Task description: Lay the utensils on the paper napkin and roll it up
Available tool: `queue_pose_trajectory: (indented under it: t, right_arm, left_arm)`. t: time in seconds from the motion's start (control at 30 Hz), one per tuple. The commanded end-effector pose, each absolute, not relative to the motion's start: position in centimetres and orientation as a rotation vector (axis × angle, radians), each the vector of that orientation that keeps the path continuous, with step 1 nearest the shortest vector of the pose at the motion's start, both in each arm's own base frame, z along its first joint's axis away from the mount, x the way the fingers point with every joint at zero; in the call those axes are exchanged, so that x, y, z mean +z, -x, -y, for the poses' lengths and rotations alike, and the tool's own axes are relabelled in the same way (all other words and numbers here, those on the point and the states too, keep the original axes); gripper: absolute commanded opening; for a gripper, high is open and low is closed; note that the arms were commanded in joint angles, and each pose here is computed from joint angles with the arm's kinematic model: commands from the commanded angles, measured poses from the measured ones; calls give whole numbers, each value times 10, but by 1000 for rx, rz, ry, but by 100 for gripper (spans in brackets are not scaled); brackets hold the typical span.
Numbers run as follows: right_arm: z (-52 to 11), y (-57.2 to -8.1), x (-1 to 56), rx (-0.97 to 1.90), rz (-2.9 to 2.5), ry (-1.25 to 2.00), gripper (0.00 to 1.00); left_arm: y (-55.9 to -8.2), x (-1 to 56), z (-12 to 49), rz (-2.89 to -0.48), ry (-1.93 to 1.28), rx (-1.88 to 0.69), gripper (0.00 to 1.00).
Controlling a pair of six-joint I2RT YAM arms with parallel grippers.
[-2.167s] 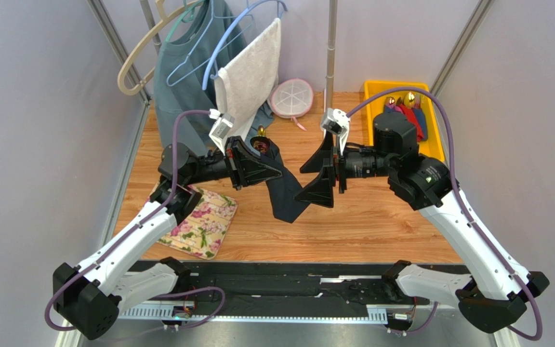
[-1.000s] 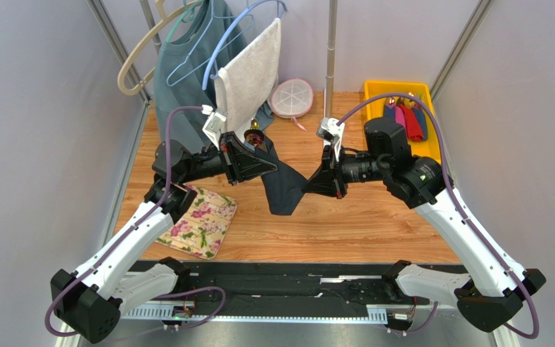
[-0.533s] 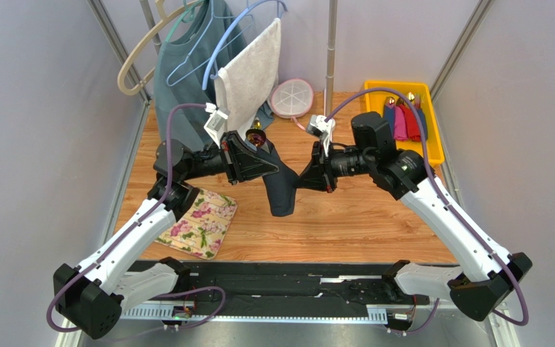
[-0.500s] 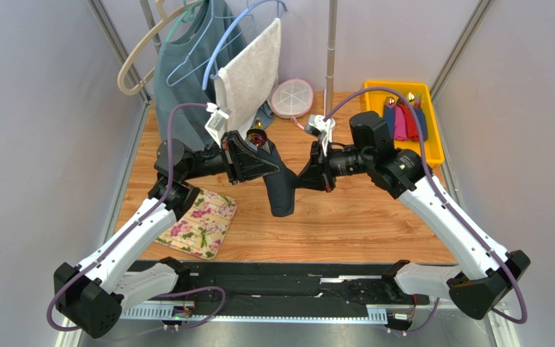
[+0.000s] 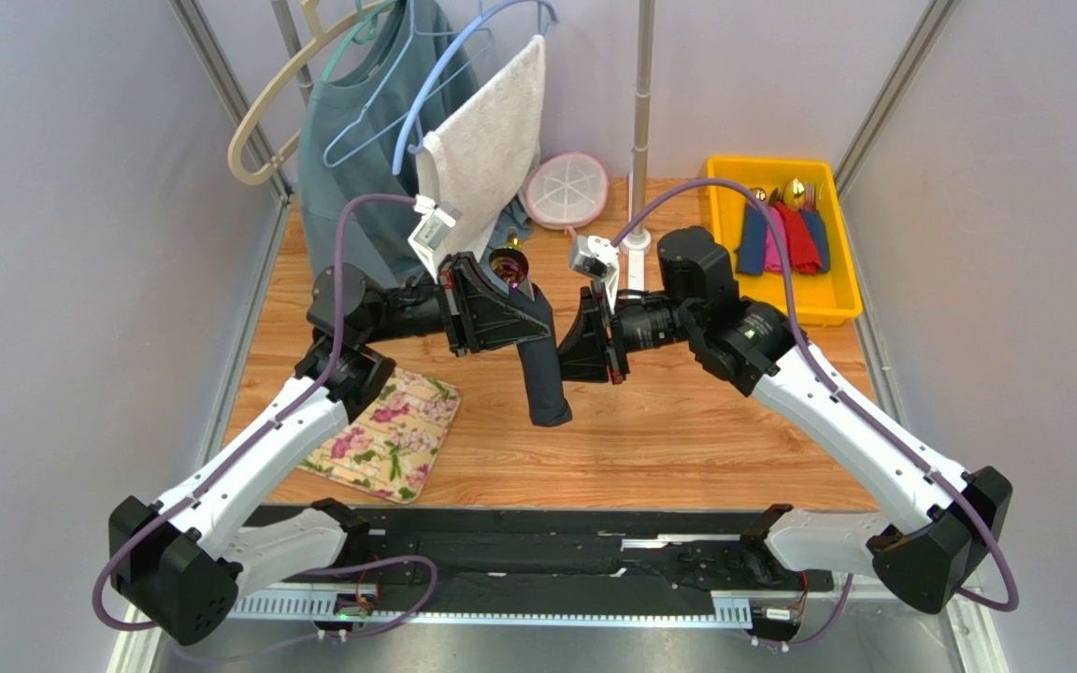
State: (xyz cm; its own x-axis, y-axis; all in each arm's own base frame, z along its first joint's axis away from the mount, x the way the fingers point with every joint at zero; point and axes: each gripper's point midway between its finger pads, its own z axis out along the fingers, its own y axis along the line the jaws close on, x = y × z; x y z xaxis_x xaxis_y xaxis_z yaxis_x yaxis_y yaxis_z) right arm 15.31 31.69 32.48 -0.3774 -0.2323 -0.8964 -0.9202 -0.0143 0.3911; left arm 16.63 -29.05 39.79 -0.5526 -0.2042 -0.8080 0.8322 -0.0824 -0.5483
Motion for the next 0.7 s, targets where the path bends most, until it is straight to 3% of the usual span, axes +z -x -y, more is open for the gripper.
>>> queue_pose_trajectory:
  t: [0.0, 0.27, 0.33, 0.47, 0.67]
  right_arm:
    - [-326, -145, 337, 1492, -1578, 1208, 0]
    - [-307, -164, 333, 1356, -1679, 1149, 0]
    - [-292, -179, 329, 1287, -1751, 1082, 8]
    - [-258, -210, 323, 1085, -1883, 944, 39]
    - [-209, -246, 338, 854, -1957, 717, 47]
  left_arm:
    - [-158, 447, 285, -1237, -742, -1712, 0]
    - [-169, 426, 287, -1328, -696, -1690, 0]
    - [-178, 413, 287, -1381, -649, -1681, 0]
    - [-197, 391, 288, -1472, -576, -1649, 0]
    - [-235, 358, 286, -1636, -448, -1490, 0]
